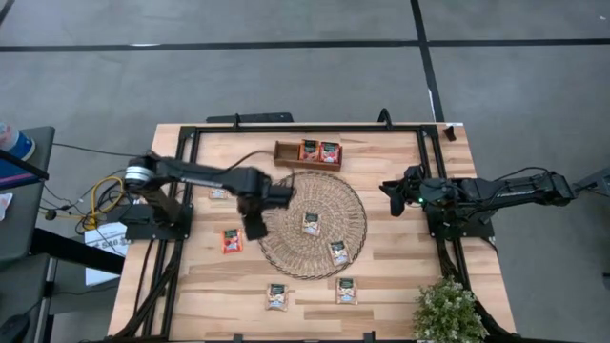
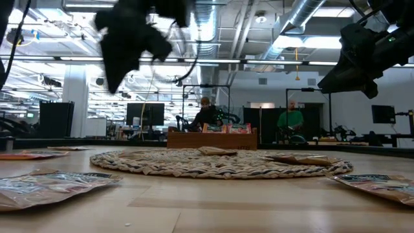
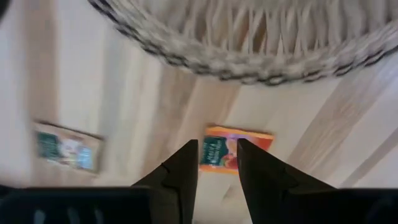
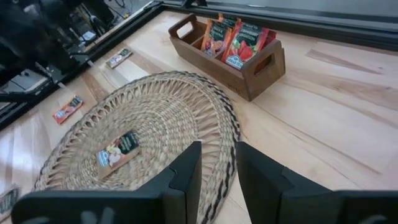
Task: Pick & Place Tea
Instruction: Put the orange tea bag into the middle section of the wooden organizer
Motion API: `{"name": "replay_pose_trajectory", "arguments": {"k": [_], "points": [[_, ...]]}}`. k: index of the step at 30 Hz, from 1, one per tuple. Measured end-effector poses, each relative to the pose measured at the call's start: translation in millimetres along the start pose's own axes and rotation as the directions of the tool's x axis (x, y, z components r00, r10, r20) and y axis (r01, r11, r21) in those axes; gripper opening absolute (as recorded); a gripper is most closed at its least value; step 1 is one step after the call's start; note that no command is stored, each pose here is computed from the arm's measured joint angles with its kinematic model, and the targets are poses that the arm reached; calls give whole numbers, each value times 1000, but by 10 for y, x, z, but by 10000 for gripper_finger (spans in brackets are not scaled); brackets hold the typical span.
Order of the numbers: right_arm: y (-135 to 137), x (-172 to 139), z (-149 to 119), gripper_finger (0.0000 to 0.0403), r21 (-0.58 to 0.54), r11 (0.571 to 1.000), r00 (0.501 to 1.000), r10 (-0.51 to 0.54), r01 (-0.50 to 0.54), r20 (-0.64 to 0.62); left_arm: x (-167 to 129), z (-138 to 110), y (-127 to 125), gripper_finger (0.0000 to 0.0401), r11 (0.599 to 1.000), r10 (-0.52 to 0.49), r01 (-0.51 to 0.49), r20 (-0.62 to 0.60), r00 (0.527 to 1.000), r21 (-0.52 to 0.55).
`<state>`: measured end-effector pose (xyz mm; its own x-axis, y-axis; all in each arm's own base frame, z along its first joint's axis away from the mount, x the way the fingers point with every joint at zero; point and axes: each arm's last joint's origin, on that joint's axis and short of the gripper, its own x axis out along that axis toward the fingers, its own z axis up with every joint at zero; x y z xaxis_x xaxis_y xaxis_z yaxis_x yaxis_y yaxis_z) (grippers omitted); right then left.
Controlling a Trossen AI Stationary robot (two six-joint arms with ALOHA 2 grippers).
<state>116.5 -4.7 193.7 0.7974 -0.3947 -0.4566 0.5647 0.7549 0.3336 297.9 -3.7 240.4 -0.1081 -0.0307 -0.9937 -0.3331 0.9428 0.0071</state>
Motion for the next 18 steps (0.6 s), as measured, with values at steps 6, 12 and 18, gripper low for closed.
{"name": "replay_pose_trajectory", "arguments": {"k": [6, 12, 18], "points": [[-10, 0, -13, 93, -8, 1000, 1000, -9, 9, -12, 330, -450, -14, 103, 995, -21, 23, 21, 1000, -101], [-10, 0, -13, 93, -8, 1000, 1000, -9, 9, -12, 606, -802, -15, 103, 989, -46, 54, 58, 997, -138], [-10, 0, -13, 93, -8, 1000, 1000, -9, 9, -12, 837, -923, 36, 103, 990, 20, -8, 86, 996, -138]]}}
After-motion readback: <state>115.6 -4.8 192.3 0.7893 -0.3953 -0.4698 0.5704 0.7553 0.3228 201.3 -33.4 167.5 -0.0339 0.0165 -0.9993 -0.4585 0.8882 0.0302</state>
